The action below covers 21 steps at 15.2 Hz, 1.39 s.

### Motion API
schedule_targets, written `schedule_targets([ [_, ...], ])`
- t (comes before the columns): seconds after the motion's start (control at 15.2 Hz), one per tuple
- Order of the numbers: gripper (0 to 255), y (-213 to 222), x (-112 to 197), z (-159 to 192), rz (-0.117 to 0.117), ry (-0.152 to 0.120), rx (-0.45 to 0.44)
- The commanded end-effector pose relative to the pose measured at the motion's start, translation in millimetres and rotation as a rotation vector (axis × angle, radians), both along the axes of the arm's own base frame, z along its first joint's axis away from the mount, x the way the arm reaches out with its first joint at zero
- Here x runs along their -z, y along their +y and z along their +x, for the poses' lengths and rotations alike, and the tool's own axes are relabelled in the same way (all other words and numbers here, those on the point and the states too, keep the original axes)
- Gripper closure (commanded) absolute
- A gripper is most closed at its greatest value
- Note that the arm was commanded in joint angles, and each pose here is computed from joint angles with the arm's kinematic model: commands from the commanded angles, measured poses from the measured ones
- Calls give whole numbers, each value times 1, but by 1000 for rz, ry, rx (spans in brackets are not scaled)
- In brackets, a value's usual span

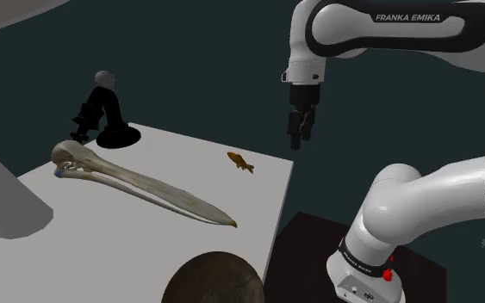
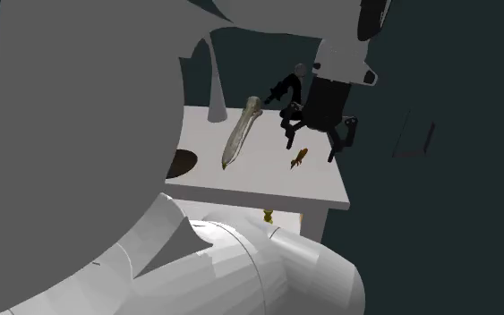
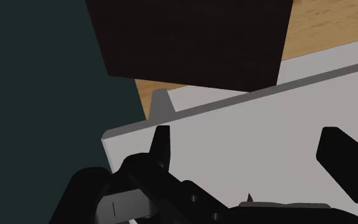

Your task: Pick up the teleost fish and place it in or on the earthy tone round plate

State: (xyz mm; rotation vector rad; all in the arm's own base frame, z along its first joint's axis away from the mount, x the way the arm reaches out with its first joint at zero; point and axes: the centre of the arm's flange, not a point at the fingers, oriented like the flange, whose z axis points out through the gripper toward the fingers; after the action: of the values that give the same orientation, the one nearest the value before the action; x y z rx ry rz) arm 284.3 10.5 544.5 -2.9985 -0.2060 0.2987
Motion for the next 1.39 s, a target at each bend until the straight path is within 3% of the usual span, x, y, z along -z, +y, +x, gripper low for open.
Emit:
schedule_targets([
  [0.0, 0, 0, 0, 0, 0, 0, 0],
  [0.99, 0, 73, 85, 189, -100, 143, 110],
  [1.32, 0, 75, 107, 187, -102, 146, 113],
])
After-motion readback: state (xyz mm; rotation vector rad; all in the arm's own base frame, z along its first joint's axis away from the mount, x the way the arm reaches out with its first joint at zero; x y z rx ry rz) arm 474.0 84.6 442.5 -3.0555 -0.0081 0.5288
